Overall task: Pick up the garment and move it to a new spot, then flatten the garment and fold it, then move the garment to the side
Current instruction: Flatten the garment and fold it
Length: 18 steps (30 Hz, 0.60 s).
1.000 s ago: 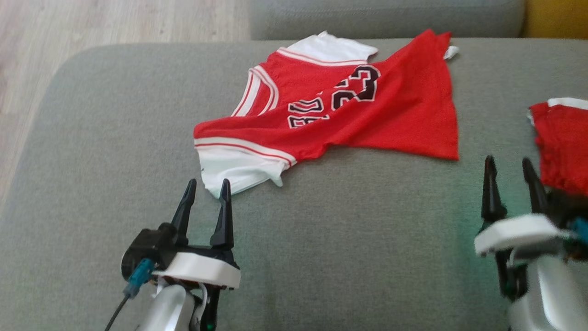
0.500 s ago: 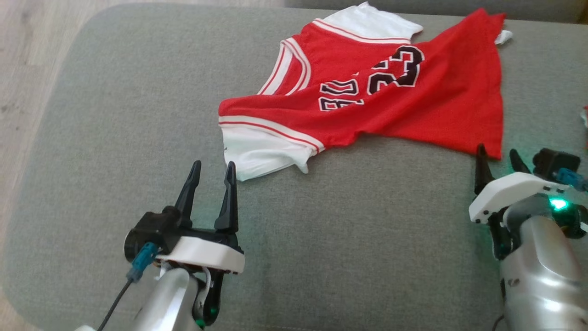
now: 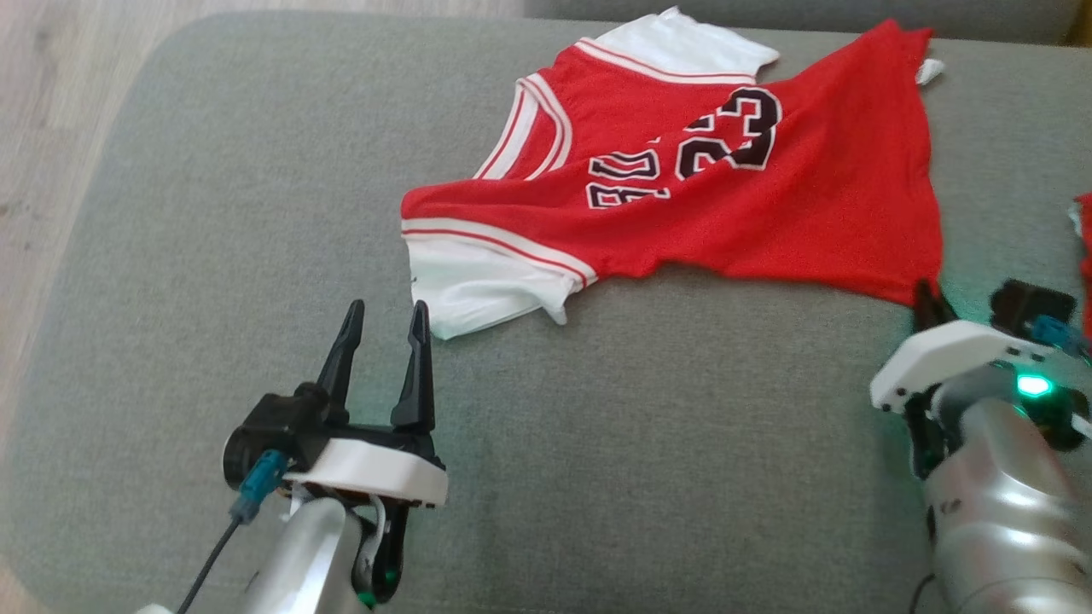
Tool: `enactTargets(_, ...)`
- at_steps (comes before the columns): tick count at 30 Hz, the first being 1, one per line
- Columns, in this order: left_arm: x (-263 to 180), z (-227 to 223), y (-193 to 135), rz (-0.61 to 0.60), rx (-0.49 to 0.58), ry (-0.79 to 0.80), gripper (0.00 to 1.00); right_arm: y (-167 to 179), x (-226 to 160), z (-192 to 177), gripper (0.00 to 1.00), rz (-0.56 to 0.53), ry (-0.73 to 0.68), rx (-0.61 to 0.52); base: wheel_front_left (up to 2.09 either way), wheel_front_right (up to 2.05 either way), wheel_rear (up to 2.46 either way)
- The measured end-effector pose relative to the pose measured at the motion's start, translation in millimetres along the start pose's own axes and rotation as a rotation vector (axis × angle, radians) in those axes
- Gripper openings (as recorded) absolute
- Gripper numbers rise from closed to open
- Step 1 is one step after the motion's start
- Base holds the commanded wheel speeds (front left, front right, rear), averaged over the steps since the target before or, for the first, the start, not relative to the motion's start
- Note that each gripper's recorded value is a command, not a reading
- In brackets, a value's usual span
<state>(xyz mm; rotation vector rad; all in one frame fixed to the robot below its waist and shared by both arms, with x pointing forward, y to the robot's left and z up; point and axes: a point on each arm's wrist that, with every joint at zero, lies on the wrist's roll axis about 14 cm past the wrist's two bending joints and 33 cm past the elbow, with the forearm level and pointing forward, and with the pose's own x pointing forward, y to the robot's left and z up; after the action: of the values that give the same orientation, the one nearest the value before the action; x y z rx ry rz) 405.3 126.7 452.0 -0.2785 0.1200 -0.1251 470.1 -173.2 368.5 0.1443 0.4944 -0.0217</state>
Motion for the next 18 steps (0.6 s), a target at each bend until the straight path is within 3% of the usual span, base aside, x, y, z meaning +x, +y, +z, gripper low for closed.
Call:
enactTargets(10, -1, 8, -14, -0.037, 0.000, -0.023, 1.00, -56, -37, 0, 0.02, -0.141, -0.058, 0.015, 0.00, 0.00, 0.00)
enactTargets(11, -2, 8, -16, -0.042, 0.000, -0.022, 1.00, -58, -41, 1, 0.84, -0.143, -0.067, 0.012, 0.00, 0.00, 0.00)
enactTargets(12, -3, 7, -18, -0.047, -0.001, -0.022, 1.00, -59, -43, 2, 1.00, -0.145, -0.076, 0.018, 0.00, 0.00, 0.00)
enactTargets(18, -4, 9, -26, -0.070, 0.007, -0.026, 1.00, -51, -51, 37, 1.00, -0.113, -0.209, -0.009, 0.00, 0.00, 0.00)
